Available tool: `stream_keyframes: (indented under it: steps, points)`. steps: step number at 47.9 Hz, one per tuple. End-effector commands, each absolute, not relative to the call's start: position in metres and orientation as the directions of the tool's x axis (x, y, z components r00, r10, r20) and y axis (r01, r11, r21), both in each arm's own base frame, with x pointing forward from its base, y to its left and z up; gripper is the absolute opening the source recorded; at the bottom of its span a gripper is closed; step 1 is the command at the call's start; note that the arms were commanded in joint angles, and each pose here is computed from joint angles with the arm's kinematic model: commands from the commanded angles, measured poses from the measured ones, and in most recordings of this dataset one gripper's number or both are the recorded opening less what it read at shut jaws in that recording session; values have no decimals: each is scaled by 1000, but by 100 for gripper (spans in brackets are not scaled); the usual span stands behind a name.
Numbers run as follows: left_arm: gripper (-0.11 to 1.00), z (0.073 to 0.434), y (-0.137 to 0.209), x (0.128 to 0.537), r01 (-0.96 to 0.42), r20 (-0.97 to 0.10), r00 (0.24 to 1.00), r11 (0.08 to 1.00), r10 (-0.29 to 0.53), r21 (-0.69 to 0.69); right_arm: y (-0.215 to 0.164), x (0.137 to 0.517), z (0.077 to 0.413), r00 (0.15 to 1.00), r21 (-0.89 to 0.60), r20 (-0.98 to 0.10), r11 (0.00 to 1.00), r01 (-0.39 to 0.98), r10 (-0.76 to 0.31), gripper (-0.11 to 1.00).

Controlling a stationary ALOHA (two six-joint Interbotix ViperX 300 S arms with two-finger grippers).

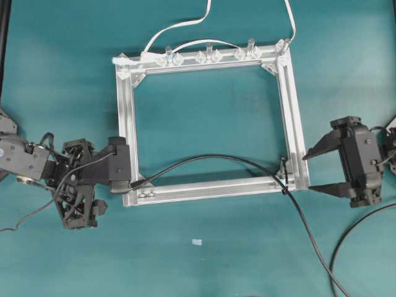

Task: Insert the wire through the string loop located on the right side.
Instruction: 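Pull the cable through the loop leftward with the left gripper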

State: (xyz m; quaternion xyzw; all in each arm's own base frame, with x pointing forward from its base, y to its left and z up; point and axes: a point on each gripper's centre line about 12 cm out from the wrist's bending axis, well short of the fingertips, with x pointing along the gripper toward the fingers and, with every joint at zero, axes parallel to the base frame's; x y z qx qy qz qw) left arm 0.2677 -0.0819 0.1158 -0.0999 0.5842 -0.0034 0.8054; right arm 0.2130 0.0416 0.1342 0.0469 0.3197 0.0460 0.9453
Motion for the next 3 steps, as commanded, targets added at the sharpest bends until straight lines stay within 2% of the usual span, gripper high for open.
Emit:
stream_keyframes:
  steps: [1, 3]
  points:
    - [68, 124, -85, 274, -107, -930, 344, 978, -131, -177, 43, 219, 142, 809, 121, -576, 991, -60, 120, 83]
    - [69, 124, -85, 274, -104, -929, 346, 979, -131, -176, 43, 219, 142, 810, 122, -574, 991, -60, 120, 83]
